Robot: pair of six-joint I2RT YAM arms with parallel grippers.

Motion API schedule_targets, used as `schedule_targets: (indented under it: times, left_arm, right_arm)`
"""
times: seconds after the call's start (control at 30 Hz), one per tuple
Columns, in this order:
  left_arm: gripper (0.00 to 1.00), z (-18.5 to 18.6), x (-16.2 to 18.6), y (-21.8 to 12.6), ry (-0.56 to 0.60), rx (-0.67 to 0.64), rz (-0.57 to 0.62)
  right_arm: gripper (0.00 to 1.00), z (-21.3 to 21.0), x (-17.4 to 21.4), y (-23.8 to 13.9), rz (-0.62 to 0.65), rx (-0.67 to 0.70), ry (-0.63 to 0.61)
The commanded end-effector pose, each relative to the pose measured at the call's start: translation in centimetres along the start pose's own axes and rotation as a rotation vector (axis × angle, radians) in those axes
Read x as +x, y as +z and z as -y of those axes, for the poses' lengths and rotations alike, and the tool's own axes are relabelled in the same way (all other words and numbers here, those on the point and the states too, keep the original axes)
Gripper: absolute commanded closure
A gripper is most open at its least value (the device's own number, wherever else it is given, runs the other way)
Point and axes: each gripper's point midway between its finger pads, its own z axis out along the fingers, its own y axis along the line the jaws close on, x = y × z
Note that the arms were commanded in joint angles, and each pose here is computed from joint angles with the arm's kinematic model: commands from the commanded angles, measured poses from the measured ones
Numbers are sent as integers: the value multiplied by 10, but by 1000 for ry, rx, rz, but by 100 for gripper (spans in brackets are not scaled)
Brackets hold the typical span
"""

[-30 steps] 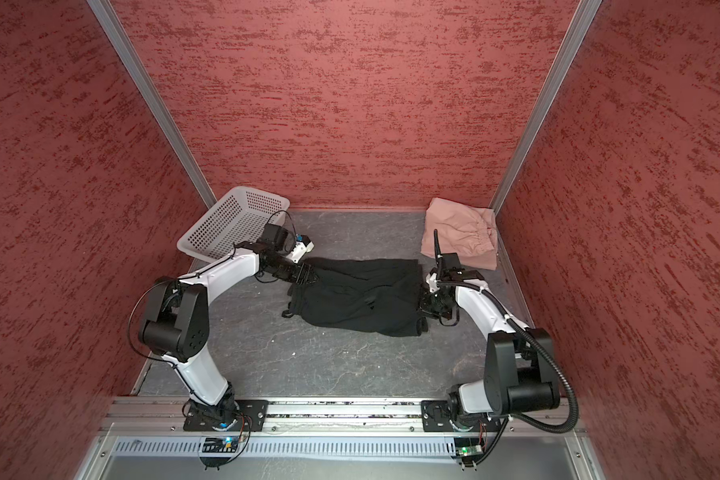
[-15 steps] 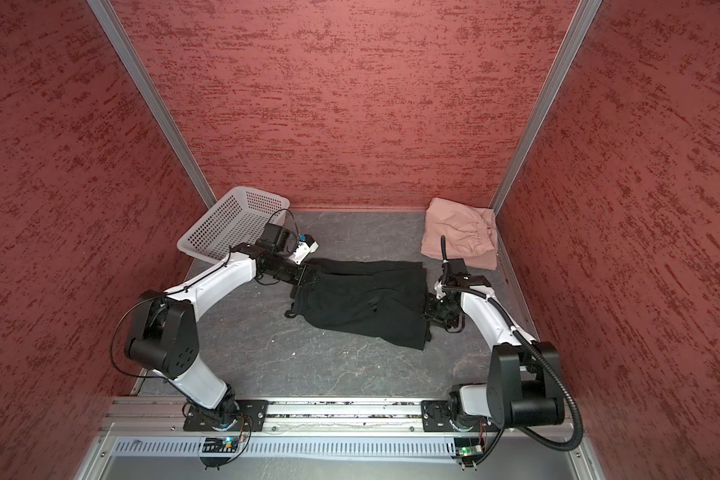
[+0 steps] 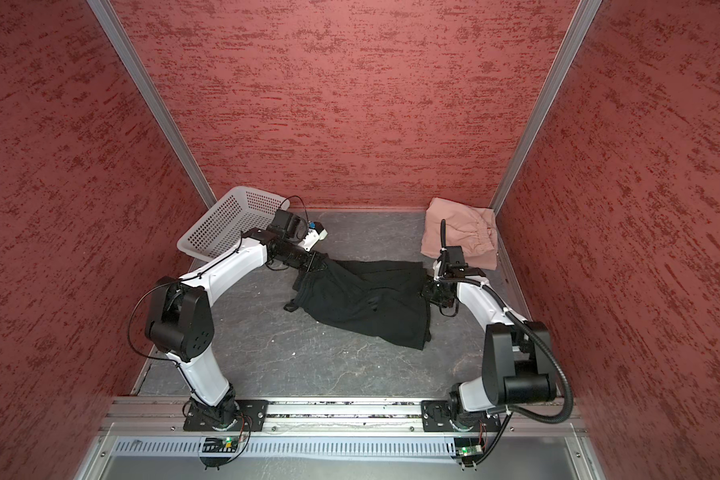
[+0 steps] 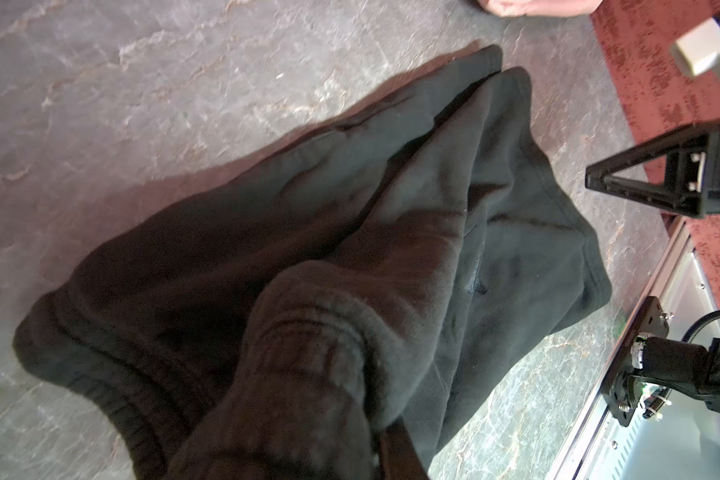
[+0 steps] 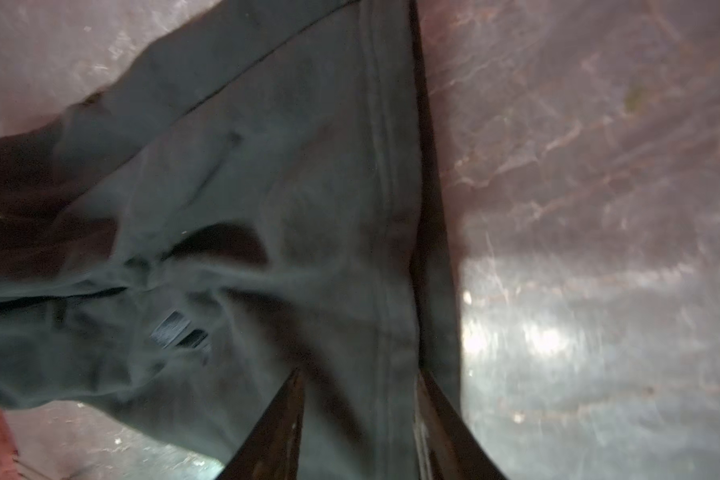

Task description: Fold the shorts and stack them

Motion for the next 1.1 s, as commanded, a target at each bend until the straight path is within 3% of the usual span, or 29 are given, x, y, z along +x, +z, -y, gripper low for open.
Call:
schedule_targets:
  times: [0.0, 0.17, 0.33, 0.53, 1.07]
  left_arm:
    - [85, 4, 1, -14, 16, -14, 28]
    - [85, 1, 9, -13, -6, -19, 25]
    - [85, -2, 17, -11, -21, -26, 12]
    - [85, -7, 21, -10, -39, -32, 10]
    - [85, -20, 23, -21, -58, -70, 34]
  right_arm:
    - [47, -2, -10, 8, 17, -24, -6]
    - [49, -6, -17, 20, 13, -52, -7]
    - [69, -16, -24, 26, 17, -113, -7]
    - [100, -21, -24, 29, 9, -148, 0]
    - [100, -49, -56, -55, 231, -206, -65]
